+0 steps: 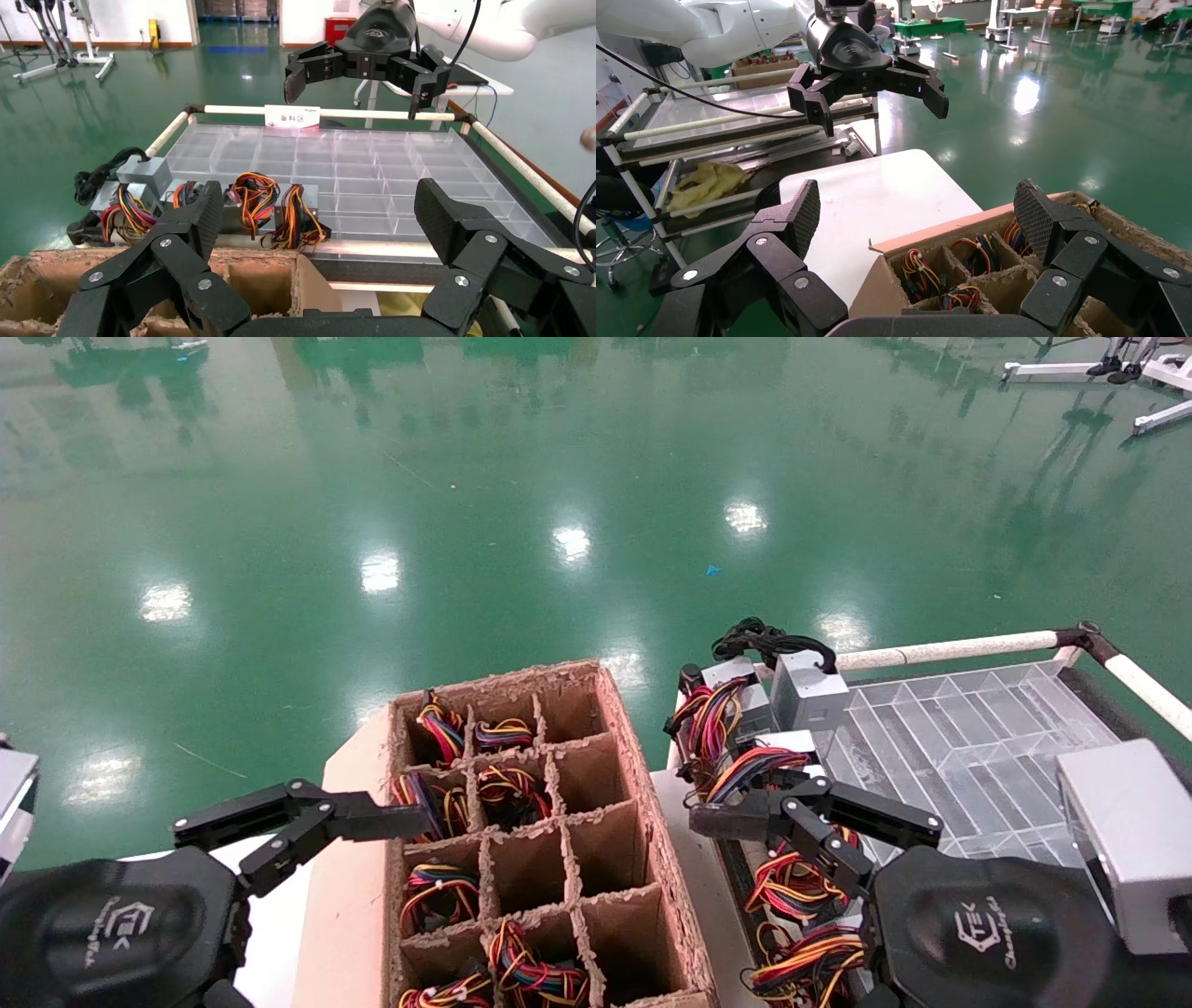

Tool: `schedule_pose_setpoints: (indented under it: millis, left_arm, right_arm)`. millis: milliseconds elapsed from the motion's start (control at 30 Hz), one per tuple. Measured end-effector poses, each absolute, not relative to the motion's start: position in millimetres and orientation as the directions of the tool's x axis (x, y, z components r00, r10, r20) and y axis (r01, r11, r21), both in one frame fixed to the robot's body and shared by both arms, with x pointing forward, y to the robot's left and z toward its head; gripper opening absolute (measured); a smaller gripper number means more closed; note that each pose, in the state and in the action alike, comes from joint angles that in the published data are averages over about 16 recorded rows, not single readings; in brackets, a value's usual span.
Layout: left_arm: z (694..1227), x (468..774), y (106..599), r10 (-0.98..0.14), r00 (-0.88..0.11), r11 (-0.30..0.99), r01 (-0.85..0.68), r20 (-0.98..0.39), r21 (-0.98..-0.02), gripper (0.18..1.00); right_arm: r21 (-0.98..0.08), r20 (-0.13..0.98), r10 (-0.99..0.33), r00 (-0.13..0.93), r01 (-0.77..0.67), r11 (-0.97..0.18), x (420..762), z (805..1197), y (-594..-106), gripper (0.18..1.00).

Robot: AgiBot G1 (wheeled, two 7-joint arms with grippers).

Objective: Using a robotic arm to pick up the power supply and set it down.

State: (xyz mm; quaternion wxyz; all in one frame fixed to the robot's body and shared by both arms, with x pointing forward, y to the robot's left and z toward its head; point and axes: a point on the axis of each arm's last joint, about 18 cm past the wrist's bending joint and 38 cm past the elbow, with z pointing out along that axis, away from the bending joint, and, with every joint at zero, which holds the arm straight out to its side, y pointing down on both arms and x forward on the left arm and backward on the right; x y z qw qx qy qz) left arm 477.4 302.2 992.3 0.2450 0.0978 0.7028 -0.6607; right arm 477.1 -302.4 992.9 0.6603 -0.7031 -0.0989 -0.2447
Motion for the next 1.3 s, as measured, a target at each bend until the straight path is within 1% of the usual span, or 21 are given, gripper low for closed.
schedule_pose_setpoints:
  millis: [200,400,600,800,933,1100,1300]
  left_arm:
    - [992.3,477.4,302.2,-0.186,-0.861,0.108,0.461,-0.474,-0.881,0.965]
    - [992.3,477.4,302.2,-0.186,-0.861,0.108,0.461,-0.474,-0.881,0.914]
    - [992.3,477.4,302.2,-0.186,-0.861,0.108,0.461,-0.474,-0.881,0.821]
    - [992.3,477.4,302.2,-0.186,-0.861,0.108,0.461,-0.474,-0.881,0.697]
    - [992.3,477.4,302.2,-0.186,-0.861,0.108,0.461,-0.474,-0.881,0.590]
    - [992.3,477.4,302.2,-0.186,-0.861,0.108,0.461,-0.474,-0.881,0.477]
    - [992.3,477.4,302.2,-0.186,-0.861,0.108,0.461,-0.474,-0.881,0.356]
  right_arm:
    - [-0.880,0.475,-0.184,0.861,0.462,-0.108,477.1,992.9,-302.4,1.000]
    - [-0.880,0.475,-0.184,0.861,0.462,-0.108,477.1,992.9,-302.4,1.000]
    - [-0.880,0.475,-0.184,0.861,0.462,-0.109,477.0,992.9,-302.4,1.000]
    - [-0.881,0.473,-0.186,0.861,0.457,-0.123,479.9,989.8,-301.9,1.000]
    - [-0.883,0.468,-0.191,0.863,0.445,-0.152,488.1,983.9,-298.7,1.000]
    - [-0.884,0.458,-0.194,0.868,0.421,-0.206,507.2,972.7,-289.4,1.000]
    - [-0.875,0.450,-0.187,0.873,0.389,-0.288,540.3,958.2,-269.9,1.000]
